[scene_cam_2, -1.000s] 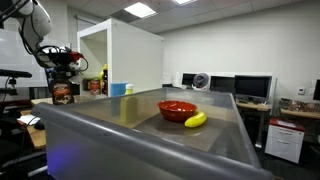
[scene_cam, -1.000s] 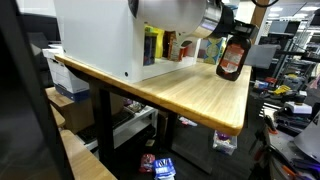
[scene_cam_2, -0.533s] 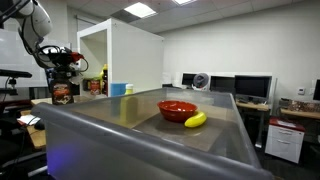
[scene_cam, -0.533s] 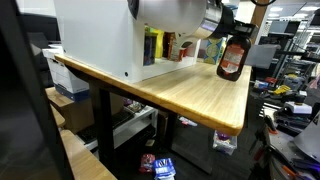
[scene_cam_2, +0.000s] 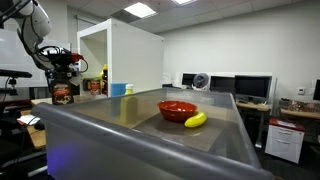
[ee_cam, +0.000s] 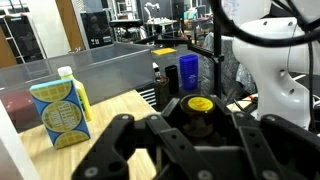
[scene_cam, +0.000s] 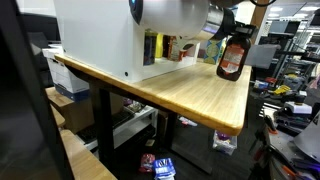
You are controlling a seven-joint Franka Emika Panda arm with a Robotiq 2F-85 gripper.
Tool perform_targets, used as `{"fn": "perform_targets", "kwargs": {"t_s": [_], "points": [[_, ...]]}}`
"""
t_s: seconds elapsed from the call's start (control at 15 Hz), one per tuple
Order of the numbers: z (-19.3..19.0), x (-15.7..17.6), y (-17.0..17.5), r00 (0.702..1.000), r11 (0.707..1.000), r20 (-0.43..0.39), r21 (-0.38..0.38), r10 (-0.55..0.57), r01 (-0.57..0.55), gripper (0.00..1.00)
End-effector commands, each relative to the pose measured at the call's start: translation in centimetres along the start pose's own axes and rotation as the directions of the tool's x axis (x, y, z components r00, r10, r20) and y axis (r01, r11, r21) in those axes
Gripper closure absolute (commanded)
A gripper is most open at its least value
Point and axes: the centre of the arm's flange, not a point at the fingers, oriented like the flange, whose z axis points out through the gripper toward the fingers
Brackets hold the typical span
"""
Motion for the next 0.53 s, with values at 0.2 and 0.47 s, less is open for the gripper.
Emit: {"fn": "perform_targets", "kwargs": {"t_s": [0.2,0.47], "points": [[1.14,0.16,-0.36,1.0,0.999,0.022,-0.048,-0.022,0.023,0.4],[1.37,0.51,-0.67,0.999,0.998,0.038,-0.049,-0.027,0.029,0.23]]}}
